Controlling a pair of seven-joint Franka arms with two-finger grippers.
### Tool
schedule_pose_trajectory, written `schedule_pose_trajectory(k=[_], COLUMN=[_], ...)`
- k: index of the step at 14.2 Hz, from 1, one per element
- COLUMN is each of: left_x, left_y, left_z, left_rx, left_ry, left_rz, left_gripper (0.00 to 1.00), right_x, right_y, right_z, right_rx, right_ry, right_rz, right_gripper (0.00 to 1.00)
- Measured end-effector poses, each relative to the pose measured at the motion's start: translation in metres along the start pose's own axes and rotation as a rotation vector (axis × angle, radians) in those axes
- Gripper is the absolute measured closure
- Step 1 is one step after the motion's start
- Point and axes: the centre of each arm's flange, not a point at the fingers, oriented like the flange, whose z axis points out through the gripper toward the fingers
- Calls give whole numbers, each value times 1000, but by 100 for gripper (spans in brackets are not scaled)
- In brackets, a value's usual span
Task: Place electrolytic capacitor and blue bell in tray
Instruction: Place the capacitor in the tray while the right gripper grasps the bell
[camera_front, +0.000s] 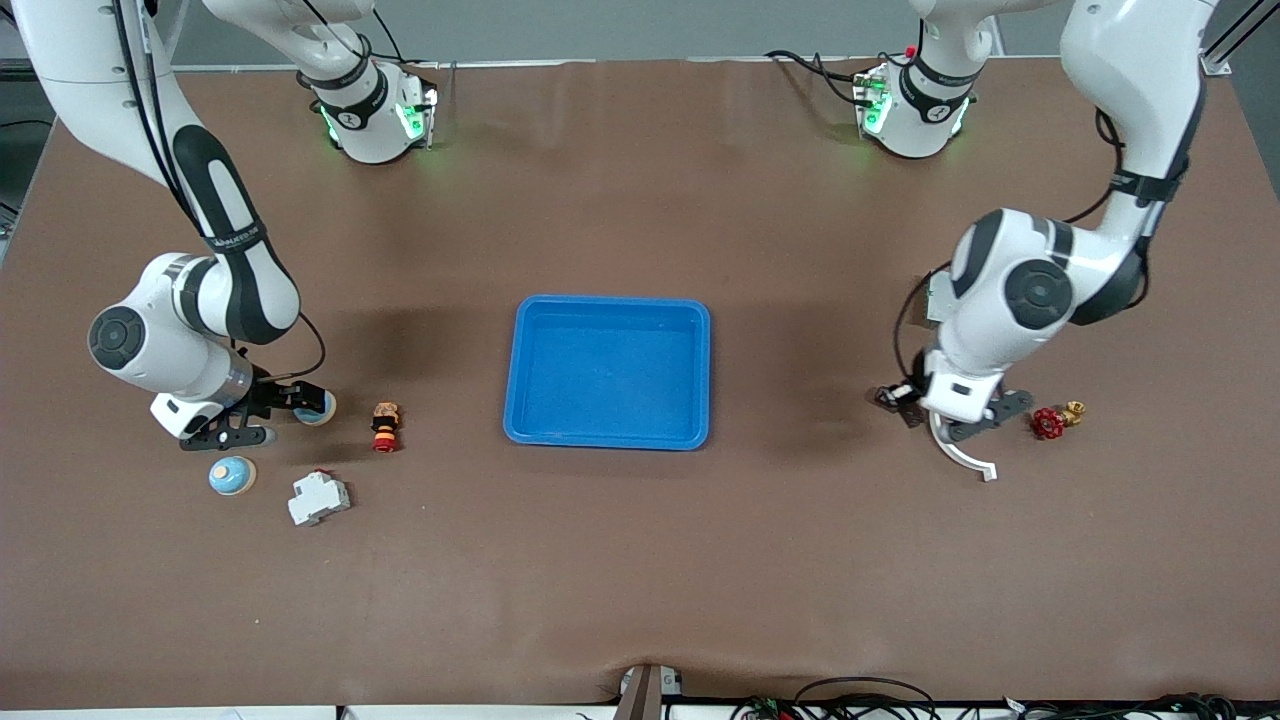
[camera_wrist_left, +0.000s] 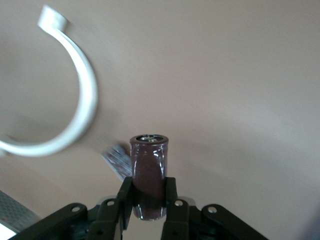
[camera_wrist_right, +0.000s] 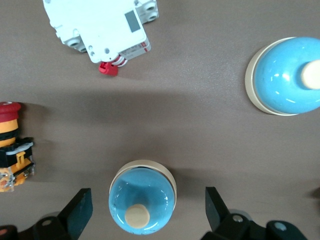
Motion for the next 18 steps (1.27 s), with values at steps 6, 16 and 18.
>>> schedule_pose_trajectory(k=[6, 16, 18], left_x=[-100, -226, -238], left_y=[119, 218, 219], left_z=[-6, 74, 92], left_rx=[-60, -11, 18], left_ry=[-22, -111, -111], left_rz=[-114, -218, -213], left_gripper=[70, 70, 70], right_x=[-6, -19, -19], right_y=[-5, -13, -13], right_z=[11, 33, 33], right_rx=[-23, -30, -30], right_ry=[69, 69, 69], right_rz=[-7, -19, -18], right_gripper=[0, 0, 0])
